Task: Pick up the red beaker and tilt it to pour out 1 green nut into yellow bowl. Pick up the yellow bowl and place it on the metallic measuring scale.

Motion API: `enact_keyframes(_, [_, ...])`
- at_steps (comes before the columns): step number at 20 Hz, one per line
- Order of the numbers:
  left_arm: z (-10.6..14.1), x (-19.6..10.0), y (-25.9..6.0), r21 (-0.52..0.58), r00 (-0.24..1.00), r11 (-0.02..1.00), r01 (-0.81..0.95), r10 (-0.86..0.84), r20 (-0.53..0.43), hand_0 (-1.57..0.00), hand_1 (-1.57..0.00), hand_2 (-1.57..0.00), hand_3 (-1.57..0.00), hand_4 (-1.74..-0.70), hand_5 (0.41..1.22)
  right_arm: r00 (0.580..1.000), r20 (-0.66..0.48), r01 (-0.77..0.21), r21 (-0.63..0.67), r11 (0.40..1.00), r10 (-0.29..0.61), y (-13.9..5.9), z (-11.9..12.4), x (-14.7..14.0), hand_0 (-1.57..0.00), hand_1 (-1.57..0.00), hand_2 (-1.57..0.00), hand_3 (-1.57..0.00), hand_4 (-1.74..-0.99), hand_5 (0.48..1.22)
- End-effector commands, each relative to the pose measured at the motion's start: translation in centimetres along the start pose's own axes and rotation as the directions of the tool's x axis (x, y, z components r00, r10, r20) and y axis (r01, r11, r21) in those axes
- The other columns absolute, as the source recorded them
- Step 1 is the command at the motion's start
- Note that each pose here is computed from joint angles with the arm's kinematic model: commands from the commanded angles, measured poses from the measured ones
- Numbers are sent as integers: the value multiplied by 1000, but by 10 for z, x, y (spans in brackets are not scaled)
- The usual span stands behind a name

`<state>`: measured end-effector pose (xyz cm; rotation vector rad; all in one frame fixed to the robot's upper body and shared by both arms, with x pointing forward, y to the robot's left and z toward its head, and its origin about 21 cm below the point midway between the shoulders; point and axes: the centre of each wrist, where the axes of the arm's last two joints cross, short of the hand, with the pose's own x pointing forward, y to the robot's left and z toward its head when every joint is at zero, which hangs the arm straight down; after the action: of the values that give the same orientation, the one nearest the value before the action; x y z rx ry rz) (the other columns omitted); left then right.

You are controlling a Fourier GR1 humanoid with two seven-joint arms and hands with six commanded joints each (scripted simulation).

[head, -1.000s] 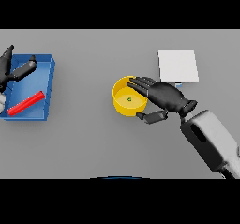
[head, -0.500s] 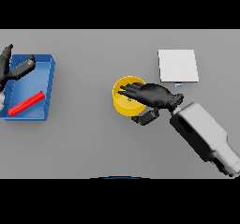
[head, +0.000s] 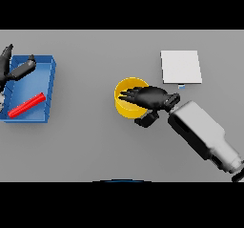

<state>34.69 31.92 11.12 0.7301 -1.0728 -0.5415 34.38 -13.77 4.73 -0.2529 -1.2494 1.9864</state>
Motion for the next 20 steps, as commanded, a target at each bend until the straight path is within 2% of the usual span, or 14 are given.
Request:
enact_keyframes(1, [-1,2,-1,4,1000,1000,-2,2,-5,1,1,1,1,-793,729,1000,-4,-5,5,1000,5,1,-2,-1,1,1,-4,-11,-1308,729])
enact_keyframes(3, [0,2,0,7,1000,1000,3,-3,4,1,1,1,1,-792,725,1000,-18,-16,14,1000,16,-2,-4,4,-16,-40,-68,-94,-1339,784])
enact_keyframes(4, [2,-1,0,8,1000,1000,0,0,7,1,1,1,1,-792,723,999,-30,-29,19,999,29,-2,-4,4,-93,-107,-133,-160,-1362,820])
enact_keyframes(5, [1,1,3,9,1000,1000,-4,4,7,1,1,1,1,-793,722,999,-19,-39,24,999,39,0,-5,7,-258,-236,-233,-249,-1387,900])
enact_keyframes(6, [1,-1,3,9,1000,1000,-5,5,8,1,1,1,1,-793,723,999,-10,-38,33,999,38,1,-5,6,-508,-437,-388,-359,-1425,964])
enact_keyframes(8, [2,0,4,13,1000,1000,-8,8,11,1,1,1,1,-796,726,1000,-5,-27,61,998,28,0,-3,5,-891,-846,-814,-594,-1534,1057])
enact_keyframes(9, [3,1,7,18,1000,1000,-15,15,13,1,1,1,1,-800,727,1000,2,-25,86,996,25,-2,-3,5,-1027,-991,-965,-691,-1571,1090])
enact_keyframes(10, [2,-1,8,20,1000,1000,-5,5,10,1,1,1,1,-799,728,1000,10,-20,96,995,20,-1,-1,3,-1136,-1107,-1086,-867,-1604,1116])
enact_keyframes(11, [3,-1,7,15,1000,1000,-9,9,5,1,1,1,1,-799,727,1000,12,-18,99,995,17,-2,-1,3,-1223,-1200,-1183,-932,-1628,1137])
enact_keyframes(12, [5,1,5,11,1000,1000,-11,11,13,1,1,1,1,-799,727,1000,14,-12,101,995,10,-4,0,1,-1292,-1274,-1261,-1019,-1649,1154])
enact_keyframes(14, [8,-2,4,9,1000,1000,-17,17,15,1,1,1,1,-802,725,1000,7,-7,98,995,6,-5,0,1,-1393,-1381,-1314,-1142,-1682,1178])
enact_keyframes(18, [6,-2,8,23,1000,1000,-13,13,7,1,1,1,1,-805,725,1000,-4,-10,83,996,10,-7,7,3,-1498,-1493,-1453,-1181,-1717,1203])
enact_keyframes(20, [6,0,3,9,1000,1000,-6,6,7,1,1,1,1,-802,724,1000,-8,-13,68,998,13,-17,13,4,-1524,-1521,-1470,-1192,-1726,1210])
